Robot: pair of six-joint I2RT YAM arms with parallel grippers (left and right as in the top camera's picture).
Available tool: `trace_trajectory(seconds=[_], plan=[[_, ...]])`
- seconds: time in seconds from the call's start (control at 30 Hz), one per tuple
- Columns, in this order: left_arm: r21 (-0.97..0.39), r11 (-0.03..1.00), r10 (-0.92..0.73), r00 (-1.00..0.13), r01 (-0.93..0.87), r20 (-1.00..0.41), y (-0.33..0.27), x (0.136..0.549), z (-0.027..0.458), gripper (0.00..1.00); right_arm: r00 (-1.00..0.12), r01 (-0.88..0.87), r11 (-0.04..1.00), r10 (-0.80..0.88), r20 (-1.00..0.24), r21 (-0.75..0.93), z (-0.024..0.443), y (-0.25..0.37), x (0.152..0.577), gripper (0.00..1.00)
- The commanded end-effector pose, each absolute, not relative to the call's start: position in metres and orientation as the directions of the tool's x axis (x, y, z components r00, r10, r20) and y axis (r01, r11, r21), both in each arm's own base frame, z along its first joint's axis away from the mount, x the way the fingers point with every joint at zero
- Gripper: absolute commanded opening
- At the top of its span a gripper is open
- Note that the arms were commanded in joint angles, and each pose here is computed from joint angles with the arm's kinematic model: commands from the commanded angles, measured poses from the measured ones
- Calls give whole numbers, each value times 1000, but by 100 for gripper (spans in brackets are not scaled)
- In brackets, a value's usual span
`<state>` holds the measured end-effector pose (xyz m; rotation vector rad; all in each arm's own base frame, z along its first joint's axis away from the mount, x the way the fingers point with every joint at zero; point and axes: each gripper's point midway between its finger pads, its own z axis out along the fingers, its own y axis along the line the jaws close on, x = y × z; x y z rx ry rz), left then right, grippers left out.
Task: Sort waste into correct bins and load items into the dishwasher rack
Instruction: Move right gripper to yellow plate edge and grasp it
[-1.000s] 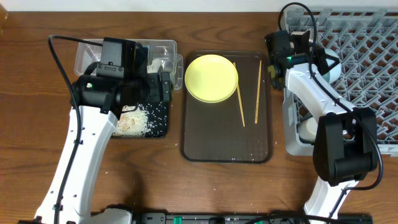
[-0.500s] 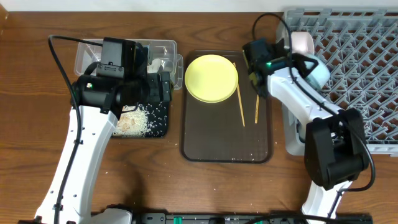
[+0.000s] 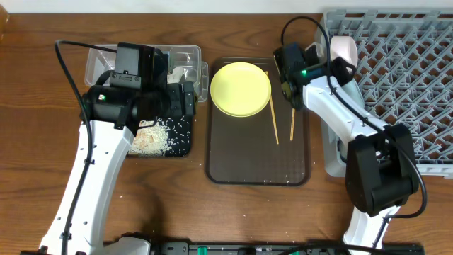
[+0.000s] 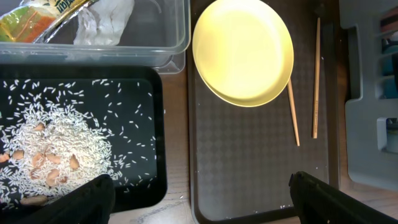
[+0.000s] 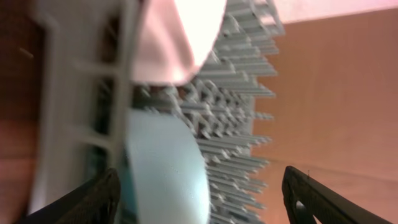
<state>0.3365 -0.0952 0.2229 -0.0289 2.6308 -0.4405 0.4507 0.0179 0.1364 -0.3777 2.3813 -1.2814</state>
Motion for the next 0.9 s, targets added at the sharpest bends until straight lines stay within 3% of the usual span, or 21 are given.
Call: trace_trajectory(seconds=[0.0, 0.13, 0.27, 0.3, 0.4, 0.47, 0.57, 0.67, 0.77, 0.87], plan=[[-298, 953, -90, -888, 55, -451, -92, 338, 223, 92, -837, -40, 690, -419, -353, -723, 151, 47, 472, 82], [-298, 953, -90, -888, 55, -451, -92, 338, 223, 92, -784, -70, 801, -412, -463, -594, 172, 75, 490, 83], [-298, 953, -90, -888, 55, -451, -92, 338, 223, 92, -704, -235, 902, -415, -577, -362, 180, 137, 500, 61], [-298, 953, -90, -888, 55, -451, -92, 338, 223, 92, -688, -319, 907, -420, -592, -273, 177, 160, 496, 60], [-298, 953, -90, -888, 55, -451, -92, 338, 223, 92, -660, -517, 855, -425, -620, -35, 168, 217, 476, 66], [-298, 953, -90, -888, 55, -451, -92, 338, 223, 92, -682, -552, 829, -383, -623, 94, 161, 239, 464, 75], [-298, 953, -90, -888, 55, -451, -92, 338, 223, 92, -795, -399, 896, -234, -560, 192, 140, 236, 462, 67], [-298, 953, -90, -888, 55, -451, -92, 338, 223, 92, -886, -120, 957, 17, -463, 264, 116, 220, 459, 68], [-298, 953, -90, -888, 55, -451, -92, 338, 223, 92, -907, 101, 952, 207, -366, 288, 90, 207, 446, 55], [-298, 953, -90, -888, 55, -451, -92, 338, 223, 92, -905, 211, 939, 293, -308, 273, 69, 196, 433, 49]])
